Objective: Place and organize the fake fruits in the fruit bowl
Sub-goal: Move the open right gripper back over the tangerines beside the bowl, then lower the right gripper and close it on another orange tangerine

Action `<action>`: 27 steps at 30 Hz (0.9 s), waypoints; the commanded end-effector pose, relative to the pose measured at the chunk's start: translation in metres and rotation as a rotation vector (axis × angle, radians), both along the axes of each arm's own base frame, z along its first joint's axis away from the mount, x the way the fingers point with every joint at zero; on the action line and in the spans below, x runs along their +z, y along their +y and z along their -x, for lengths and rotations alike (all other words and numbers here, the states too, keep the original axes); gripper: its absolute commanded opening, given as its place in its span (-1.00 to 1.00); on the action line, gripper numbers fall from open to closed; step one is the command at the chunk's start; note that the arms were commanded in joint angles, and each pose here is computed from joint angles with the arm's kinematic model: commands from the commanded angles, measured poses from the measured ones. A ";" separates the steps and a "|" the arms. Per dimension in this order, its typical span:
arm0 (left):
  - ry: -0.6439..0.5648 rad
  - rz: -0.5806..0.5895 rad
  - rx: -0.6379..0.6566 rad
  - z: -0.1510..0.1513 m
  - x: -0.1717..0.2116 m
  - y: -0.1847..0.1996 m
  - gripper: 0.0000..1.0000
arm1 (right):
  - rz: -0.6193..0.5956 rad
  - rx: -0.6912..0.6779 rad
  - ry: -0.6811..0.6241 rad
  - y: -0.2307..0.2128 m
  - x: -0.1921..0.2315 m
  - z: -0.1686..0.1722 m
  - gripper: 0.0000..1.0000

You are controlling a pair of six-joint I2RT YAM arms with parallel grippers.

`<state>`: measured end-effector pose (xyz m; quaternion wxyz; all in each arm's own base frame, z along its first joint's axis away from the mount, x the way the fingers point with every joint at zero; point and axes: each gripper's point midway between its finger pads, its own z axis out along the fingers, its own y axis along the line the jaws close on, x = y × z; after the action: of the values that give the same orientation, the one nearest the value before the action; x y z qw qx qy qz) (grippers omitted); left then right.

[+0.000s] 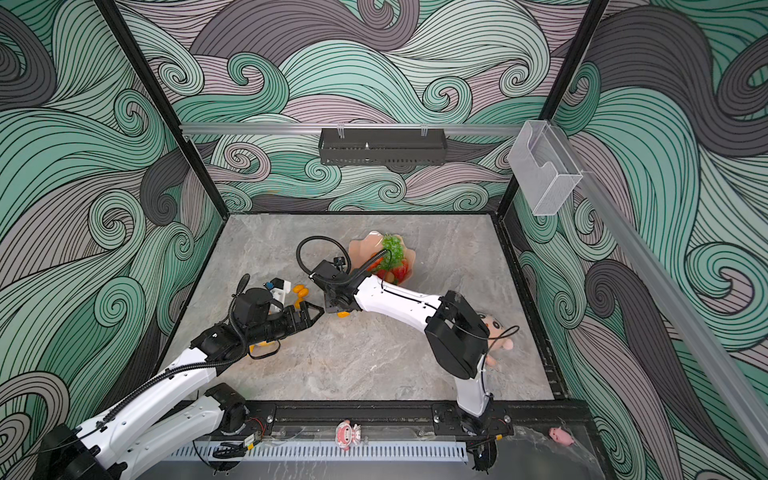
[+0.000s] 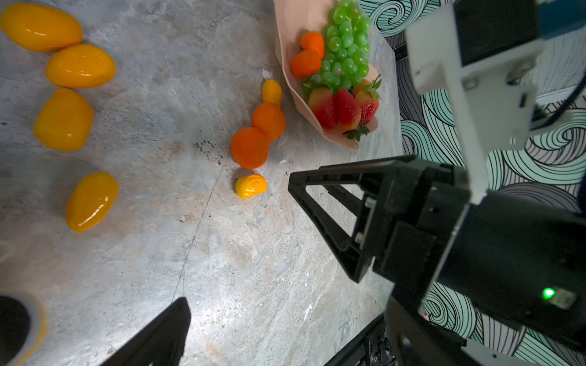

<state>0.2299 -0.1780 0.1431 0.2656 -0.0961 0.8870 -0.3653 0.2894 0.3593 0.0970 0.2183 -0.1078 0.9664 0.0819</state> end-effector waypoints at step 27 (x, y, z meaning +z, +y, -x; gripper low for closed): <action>0.079 0.071 0.050 -0.033 -0.016 0.024 0.97 | 0.032 -0.069 0.126 0.005 -0.058 -0.040 0.11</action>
<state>0.2592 -0.1515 0.1185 0.2317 -0.1557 0.8823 -0.3789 0.3262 0.3631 0.0394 0.1646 -0.0748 0.9814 0.0645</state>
